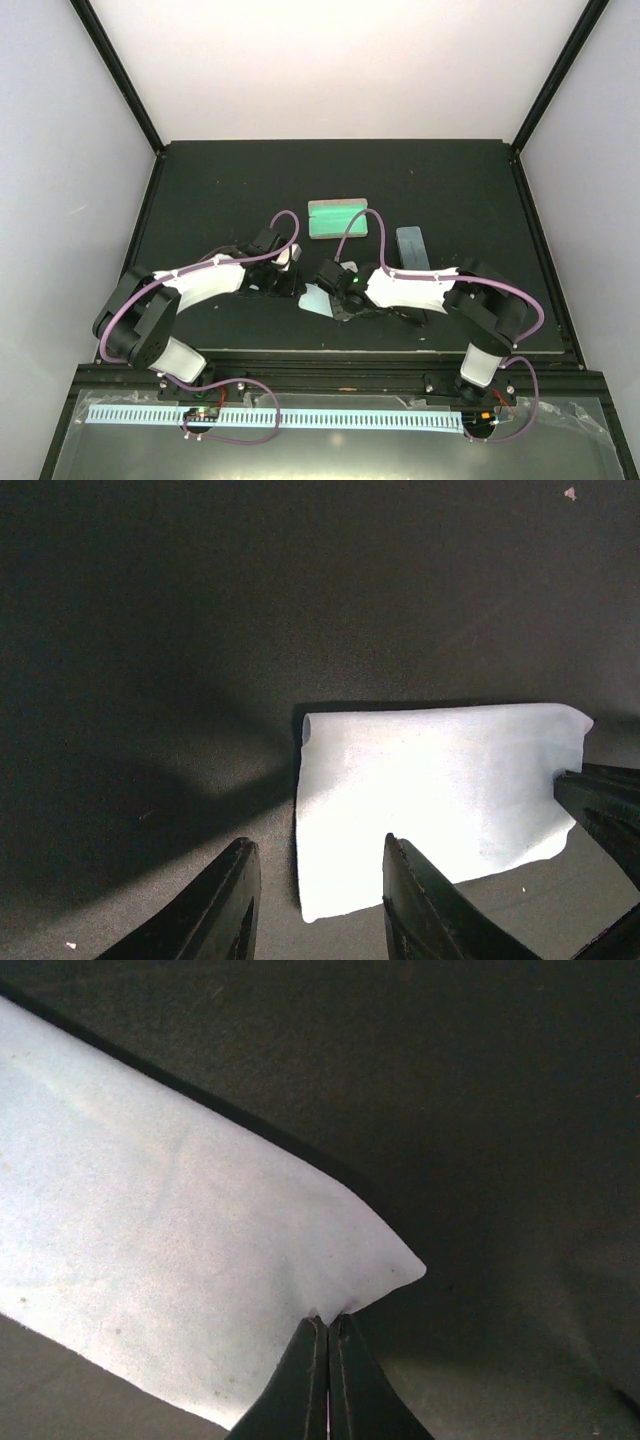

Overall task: Organize the sunglasses
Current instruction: Pick up the glasses cleaning cloth from the center of the board.

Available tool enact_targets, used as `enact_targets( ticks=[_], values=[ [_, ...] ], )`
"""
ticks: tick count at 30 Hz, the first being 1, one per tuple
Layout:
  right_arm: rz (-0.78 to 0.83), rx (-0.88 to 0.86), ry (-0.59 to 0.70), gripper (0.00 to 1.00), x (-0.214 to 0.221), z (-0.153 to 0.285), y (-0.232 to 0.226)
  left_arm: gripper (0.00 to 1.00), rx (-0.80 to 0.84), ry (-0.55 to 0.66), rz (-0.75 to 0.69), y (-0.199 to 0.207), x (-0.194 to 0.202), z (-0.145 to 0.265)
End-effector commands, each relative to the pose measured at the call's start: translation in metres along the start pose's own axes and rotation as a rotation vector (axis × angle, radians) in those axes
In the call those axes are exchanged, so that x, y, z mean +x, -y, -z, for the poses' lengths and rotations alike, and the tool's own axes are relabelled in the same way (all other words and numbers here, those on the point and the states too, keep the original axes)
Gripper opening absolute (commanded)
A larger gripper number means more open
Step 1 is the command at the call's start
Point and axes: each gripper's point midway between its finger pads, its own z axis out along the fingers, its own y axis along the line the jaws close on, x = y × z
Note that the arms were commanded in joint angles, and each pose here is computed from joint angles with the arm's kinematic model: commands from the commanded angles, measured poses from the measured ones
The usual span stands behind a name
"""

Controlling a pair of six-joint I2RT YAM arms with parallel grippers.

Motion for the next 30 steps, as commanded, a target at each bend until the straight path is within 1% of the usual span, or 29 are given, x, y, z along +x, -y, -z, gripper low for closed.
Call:
enact_targets(
  ticks=[1, 3, 7, 8, 12, 13, 15, 19, 22, 25, 30],
  values=[
    [0.024, 0.169, 0.001, 0.01, 0.002, -0.008, 0.033, 0.35, -0.01, 0.021, -0.007, 0.003, -0.007, 0.004],
    [0.028, 0.198, 0.018, 0.01, -0.003, -0.005, 0.039, 0.37, -0.006, 0.018, 0.004, 0.003, -0.005, 0.004],
    [0.036, 0.205, 0.03, 0.02, -0.006, -0.003, 0.042, 0.38, 0.006, 0.005, 0.031, 0.003, 0.0, 0.0],
    [0.038, 0.202, 0.029, 0.04, -0.006, -0.004, 0.041, 0.39, 0.018, -0.003, 0.036, 0.004, 0.002, -0.002],
    [0.028, 0.193, 0.031, 0.24, -0.006, -0.004, 0.04, 0.39, 0.029, -0.023, 0.047, 0.004, 0.007, -0.007],
    [0.022, 0.191, 0.034, 0.26, -0.005, -0.003, 0.04, 0.39, 0.031, -0.028, 0.046, 0.004, 0.008, -0.009],
    [0.006, 0.182, 0.039, 0.28, -0.006, -0.003, 0.04, 0.39, 0.034, -0.037, 0.044, 0.006, 0.007, -0.01],
    [-0.03, 0.14, 0.034, 0.27, -0.003, -0.007, 0.036, 0.38, 0.039, -0.051, 0.033, 0.01, 0.006, -0.014],
    [-0.056, 0.115, 0.021, 0.21, 0.0, -0.011, 0.035, 0.37, 0.022, -0.063, 0.031, 0.009, 0.007, -0.017],
    [-0.075, 0.098, 0.011, 0.17, 0.003, -0.015, 0.035, 0.37, 0.005, -0.079, 0.034, 0.008, 0.007, -0.021],
    [-0.087, 0.082, -0.011, 0.16, 0.011, -0.019, 0.037, 0.36, -0.001, -0.108, 0.017, 0.011, 0.011, -0.027]
  ],
)
